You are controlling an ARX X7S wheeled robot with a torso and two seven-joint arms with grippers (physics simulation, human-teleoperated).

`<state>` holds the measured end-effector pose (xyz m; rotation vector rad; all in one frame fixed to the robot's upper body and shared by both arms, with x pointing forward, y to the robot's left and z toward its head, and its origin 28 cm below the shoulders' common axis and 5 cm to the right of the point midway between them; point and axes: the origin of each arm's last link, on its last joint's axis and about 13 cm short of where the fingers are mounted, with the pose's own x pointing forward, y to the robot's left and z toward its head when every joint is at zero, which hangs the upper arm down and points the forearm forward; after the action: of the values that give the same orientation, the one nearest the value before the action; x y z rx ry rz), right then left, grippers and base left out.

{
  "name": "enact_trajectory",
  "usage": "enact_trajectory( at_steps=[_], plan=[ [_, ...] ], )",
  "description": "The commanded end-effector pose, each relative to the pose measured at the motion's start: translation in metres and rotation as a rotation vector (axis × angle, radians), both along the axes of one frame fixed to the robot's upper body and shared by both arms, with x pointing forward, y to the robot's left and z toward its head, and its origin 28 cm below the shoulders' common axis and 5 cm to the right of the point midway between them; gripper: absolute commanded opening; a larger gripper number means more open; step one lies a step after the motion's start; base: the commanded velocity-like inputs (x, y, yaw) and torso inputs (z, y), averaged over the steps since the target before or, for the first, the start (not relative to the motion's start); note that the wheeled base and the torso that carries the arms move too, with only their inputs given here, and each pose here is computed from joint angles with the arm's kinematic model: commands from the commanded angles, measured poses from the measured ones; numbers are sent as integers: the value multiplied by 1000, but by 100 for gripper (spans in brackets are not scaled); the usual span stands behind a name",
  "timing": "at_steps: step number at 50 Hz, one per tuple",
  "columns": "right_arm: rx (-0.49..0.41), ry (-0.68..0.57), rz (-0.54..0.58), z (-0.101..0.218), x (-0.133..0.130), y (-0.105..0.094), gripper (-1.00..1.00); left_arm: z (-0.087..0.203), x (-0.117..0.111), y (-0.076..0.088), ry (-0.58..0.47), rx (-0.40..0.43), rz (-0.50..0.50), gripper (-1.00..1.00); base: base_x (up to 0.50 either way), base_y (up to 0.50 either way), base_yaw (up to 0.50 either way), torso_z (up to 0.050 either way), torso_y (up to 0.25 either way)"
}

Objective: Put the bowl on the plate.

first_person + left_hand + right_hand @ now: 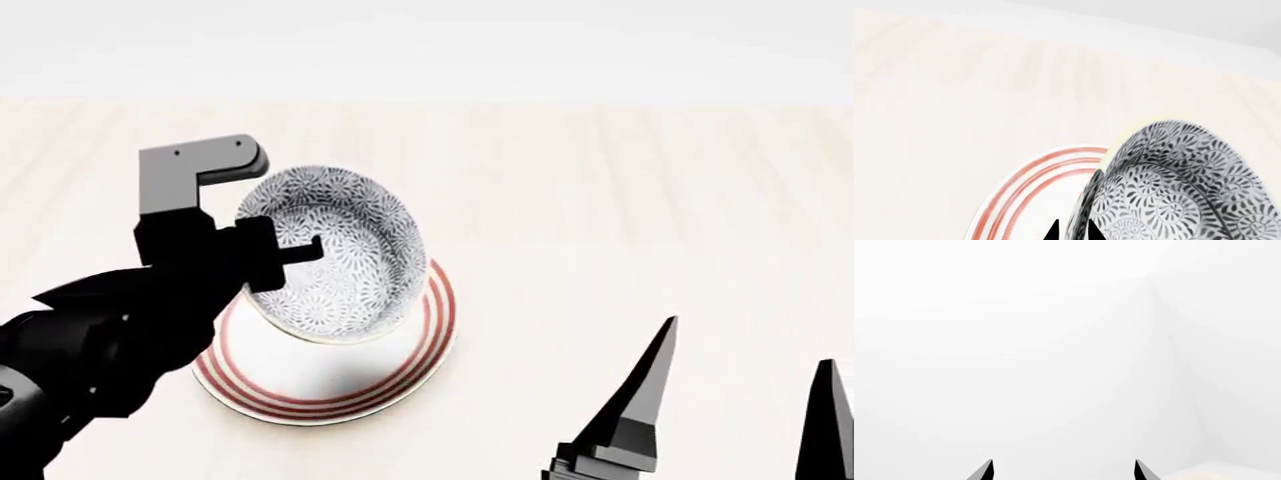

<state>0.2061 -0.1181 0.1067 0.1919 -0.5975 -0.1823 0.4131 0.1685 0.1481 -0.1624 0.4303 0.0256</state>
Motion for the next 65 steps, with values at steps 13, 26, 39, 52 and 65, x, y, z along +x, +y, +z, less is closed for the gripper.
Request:
enact_trajectory(
  at_steps=[13, 26, 39, 52, 65],
  plan=[
    [-14, -10, -4, -2, 0, -1, 100, -6, -2, -8, 9, -33, -13, -100, 0, 0, 0, 0, 0],
    [-14, -8, -4, -2, 0, 0, 100, -12, -5, -10, 38, -45, -14, -100, 0, 0, 0, 0, 1],
    [-14, -8, 1, -3, 0, 0, 100, -9, -5, -12, 57, -45, -5, -100, 0, 0, 0, 0, 0],
    [-12, -8, 3, -3, -1, 0, 100, -7, -5, -12, 69, -19, 14, -100, 0, 0, 0, 0, 1],
    [-13, -1, 4, -6, -1, 0, 100, -11, -6, -13, 71, -67, -6, -100, 0, 0, 0, 0, 0]
  ],
)
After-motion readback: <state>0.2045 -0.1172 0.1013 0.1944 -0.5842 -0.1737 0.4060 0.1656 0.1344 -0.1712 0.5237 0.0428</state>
